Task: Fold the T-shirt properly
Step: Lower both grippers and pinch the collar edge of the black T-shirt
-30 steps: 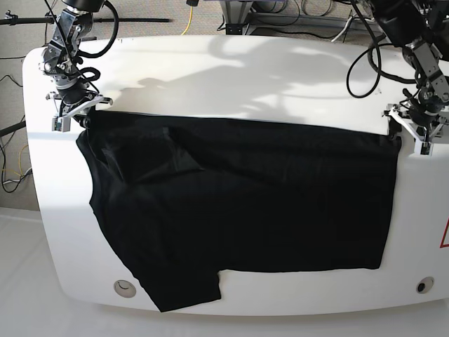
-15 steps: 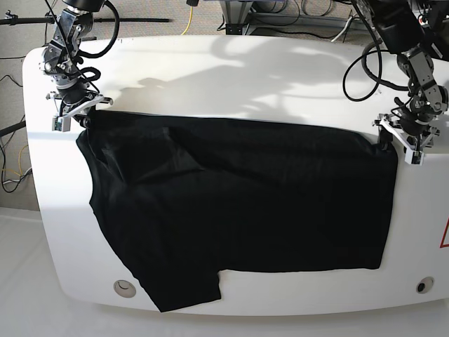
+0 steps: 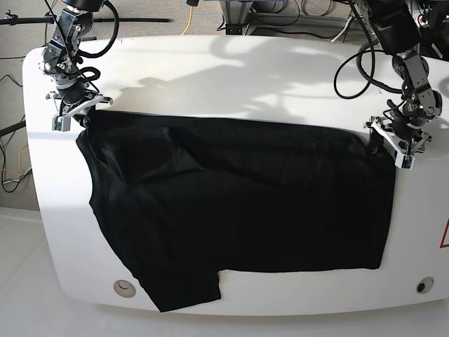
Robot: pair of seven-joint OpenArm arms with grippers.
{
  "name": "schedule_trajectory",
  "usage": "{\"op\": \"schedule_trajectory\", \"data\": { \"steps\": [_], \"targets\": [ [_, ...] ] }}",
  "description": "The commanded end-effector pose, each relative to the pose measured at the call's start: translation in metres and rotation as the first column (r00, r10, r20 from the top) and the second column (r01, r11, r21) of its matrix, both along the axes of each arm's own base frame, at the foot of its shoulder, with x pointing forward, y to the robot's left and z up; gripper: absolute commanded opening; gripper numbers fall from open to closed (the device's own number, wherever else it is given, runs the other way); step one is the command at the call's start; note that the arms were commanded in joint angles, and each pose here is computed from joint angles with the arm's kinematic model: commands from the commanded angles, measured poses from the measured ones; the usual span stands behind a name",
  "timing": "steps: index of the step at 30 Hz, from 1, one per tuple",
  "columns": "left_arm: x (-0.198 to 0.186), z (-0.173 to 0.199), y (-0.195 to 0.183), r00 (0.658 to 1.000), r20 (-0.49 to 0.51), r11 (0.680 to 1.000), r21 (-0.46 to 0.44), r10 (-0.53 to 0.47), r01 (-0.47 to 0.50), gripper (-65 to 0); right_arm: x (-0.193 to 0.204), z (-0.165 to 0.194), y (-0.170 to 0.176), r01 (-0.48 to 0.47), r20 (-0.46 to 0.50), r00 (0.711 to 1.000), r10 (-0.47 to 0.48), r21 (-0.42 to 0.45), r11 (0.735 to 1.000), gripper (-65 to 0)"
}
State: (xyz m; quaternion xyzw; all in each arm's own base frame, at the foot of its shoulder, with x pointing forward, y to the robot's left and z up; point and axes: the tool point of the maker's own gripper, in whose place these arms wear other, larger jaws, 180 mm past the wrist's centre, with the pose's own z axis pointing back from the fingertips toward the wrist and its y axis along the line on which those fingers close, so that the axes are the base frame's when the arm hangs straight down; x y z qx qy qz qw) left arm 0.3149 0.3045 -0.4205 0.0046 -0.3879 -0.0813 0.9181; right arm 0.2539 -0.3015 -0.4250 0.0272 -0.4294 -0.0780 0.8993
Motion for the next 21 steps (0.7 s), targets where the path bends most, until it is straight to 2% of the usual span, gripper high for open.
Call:
{"op": "schedule_trajectory", "data": {
  "steps": [1,7,15,17,21],
  "targets": [
    [-0.009,-0.010,0.001,0.997,-0.077,0.999,0.036,-0.026,0.029,-22.4,0.002,0.007,-0.006,-0.005,0.007,1.000,0.005,-0.025,1.000,-64.7],
    [-0.008,-0.013,-0.005,0.996,-0.075,0.998,0.024,-0.049,0.051,-27.1,-0.002,0.003,-0.005,-0.003,-0.009,1.000,0.003,-0.022,1.000,-64.9],
    [-0.011,-0.017,-0.011,0.994,-0.076,0.997,0.016,-0.072,0.074,-51.0,-0.006,0.001,-0.005,-0.004,-0.021,1.000,0.004,-0.023,1.000,-64.9],
    [-0.012,-0.014,-0.010,0.996,-0.055,0.997,0.012,-0.071,0.072,-63.9,-0.006,0.002,-0.004,-0.010,-0.020,1.000,0.010,-0.025,1.000,-64.4],
    [-0.019,-0.016,-0.013,0.995,-0.060,0.996,0.013,-0.084,0.085,-65.0,-0.010,0.001,-0.004,-0.015,-0.032,0.999,0.015,-0.028,0.999,-64.4]
  ]
}}
